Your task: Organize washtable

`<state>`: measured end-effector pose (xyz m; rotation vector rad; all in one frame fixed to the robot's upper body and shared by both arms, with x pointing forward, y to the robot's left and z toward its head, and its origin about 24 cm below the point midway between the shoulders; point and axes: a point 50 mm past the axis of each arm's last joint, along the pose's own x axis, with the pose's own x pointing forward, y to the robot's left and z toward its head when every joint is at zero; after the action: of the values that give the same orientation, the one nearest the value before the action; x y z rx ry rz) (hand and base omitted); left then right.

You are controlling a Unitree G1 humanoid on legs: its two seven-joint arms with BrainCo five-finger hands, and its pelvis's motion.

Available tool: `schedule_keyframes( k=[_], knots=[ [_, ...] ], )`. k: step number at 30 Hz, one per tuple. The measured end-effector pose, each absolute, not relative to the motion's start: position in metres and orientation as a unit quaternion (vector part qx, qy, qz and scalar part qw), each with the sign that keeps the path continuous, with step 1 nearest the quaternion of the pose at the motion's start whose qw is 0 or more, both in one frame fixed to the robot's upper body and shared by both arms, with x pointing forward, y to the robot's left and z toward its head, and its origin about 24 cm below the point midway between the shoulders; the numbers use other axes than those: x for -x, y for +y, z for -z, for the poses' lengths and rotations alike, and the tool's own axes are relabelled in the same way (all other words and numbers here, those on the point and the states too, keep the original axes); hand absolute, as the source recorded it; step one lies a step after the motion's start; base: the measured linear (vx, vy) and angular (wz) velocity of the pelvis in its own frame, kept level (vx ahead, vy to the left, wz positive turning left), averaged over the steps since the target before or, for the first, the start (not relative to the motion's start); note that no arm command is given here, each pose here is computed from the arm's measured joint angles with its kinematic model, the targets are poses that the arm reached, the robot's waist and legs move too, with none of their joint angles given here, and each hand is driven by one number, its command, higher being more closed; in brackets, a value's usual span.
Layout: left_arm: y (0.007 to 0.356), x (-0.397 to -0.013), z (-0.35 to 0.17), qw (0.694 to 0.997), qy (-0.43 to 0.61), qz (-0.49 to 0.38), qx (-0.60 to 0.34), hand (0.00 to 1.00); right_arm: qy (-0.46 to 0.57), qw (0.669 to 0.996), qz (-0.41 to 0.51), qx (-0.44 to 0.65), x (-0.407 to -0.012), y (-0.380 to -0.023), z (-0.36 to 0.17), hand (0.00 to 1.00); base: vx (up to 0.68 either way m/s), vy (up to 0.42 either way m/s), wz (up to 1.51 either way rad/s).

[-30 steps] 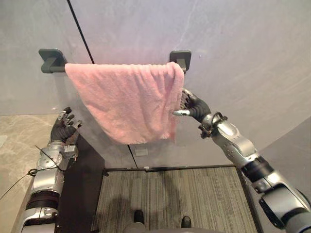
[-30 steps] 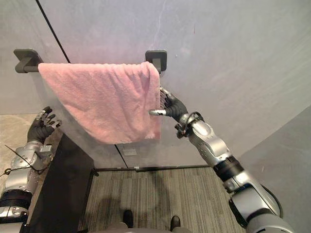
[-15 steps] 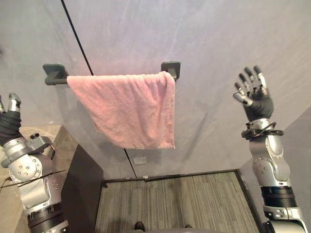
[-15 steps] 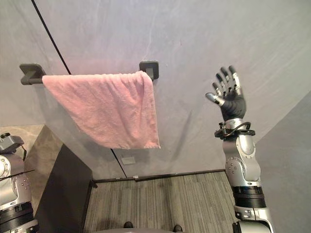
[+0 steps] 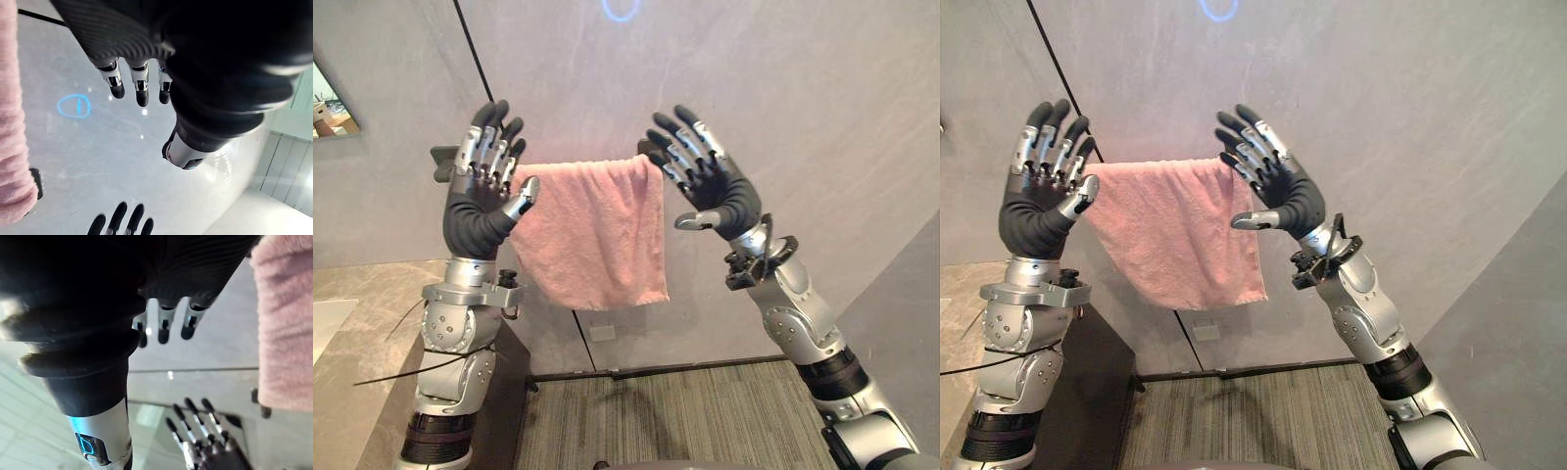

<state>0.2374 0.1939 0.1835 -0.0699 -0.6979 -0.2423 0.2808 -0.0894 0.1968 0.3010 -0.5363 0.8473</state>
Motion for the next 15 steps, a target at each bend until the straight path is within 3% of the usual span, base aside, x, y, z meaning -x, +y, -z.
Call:
schedule_keyframes(
  k=[6,15],
  knots=[
    [0.188,-0.251,-0.153,0.952,-0.259,0.157,0.045,0.00,-0.196,0.862,-0.457,-0.101,-0.284,-0.073,-0.180,0.00,0.05,-0.010,-0.05],
    [0.197,-0.264,-0.122,0.969,-0.162,0.185,0.040,0.00,-0.149,0.875,-0.455,-0.069,-0.294,-0.076,-0.163,0.00,-0.03,0.003,-0.06]
  ],
)
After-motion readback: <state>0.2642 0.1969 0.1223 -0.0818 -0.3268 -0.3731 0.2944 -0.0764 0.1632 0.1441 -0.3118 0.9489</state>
